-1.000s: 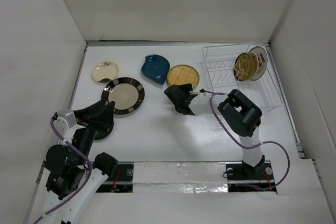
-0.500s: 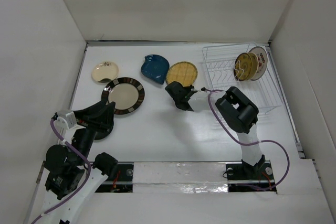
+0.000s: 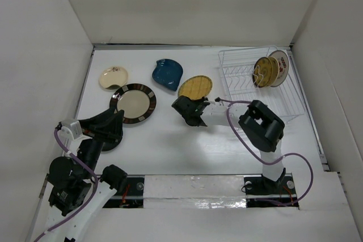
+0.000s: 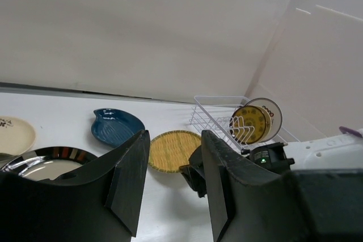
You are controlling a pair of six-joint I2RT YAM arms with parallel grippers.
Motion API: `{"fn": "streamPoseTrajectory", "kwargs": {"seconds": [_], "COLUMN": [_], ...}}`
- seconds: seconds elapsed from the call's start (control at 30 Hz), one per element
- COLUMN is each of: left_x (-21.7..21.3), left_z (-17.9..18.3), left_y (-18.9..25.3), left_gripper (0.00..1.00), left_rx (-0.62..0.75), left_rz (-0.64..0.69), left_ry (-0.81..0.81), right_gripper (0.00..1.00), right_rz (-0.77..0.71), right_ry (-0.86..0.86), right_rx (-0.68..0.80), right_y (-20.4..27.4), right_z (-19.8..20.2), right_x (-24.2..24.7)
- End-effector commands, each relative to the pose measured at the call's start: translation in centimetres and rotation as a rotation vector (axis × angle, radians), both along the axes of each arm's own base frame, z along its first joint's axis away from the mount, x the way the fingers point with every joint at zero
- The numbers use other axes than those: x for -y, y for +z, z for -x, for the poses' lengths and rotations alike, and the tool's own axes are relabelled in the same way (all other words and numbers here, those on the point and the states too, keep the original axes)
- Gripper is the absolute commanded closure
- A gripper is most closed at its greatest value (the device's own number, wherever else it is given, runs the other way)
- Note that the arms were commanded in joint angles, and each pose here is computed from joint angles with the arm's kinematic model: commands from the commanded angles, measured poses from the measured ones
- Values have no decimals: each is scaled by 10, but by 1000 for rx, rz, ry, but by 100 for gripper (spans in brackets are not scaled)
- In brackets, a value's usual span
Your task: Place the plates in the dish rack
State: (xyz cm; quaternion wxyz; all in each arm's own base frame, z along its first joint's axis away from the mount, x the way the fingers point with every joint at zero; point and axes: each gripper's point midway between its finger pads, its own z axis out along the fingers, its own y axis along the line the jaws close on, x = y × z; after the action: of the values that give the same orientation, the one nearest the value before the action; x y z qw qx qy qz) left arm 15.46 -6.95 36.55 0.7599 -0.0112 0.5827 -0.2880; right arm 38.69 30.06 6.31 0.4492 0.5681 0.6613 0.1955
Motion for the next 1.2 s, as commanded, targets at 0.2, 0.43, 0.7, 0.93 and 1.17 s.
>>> {"fn": "streamPoseTrajectory", "kwargs": {"seconds": [0.2,0.43,0.7,0.93,1.17], "left_x": [-7,-7,-4,-2,0], "left_z": [7,7,6,6,4], "left_y": [13,13,12,12,12], "left_gripper": [62,62,62,62,62], "left_rx": [45,47,44,43,43], "left_rz": [42,41,35,30,23], "left_ry": [12,11,1,-9,-12], "right_gripper": [100,100,100,100,100], "right_rz": [273,437,638,853,1115], "right_ry": [-59,-56,96,439,472], "right_rx": [173,282,308,429,143], "right_y": [115,196,300,372,358], "right_z": [26,38,20,-19,-59], "right_x": [30,40,47,116,224]}}
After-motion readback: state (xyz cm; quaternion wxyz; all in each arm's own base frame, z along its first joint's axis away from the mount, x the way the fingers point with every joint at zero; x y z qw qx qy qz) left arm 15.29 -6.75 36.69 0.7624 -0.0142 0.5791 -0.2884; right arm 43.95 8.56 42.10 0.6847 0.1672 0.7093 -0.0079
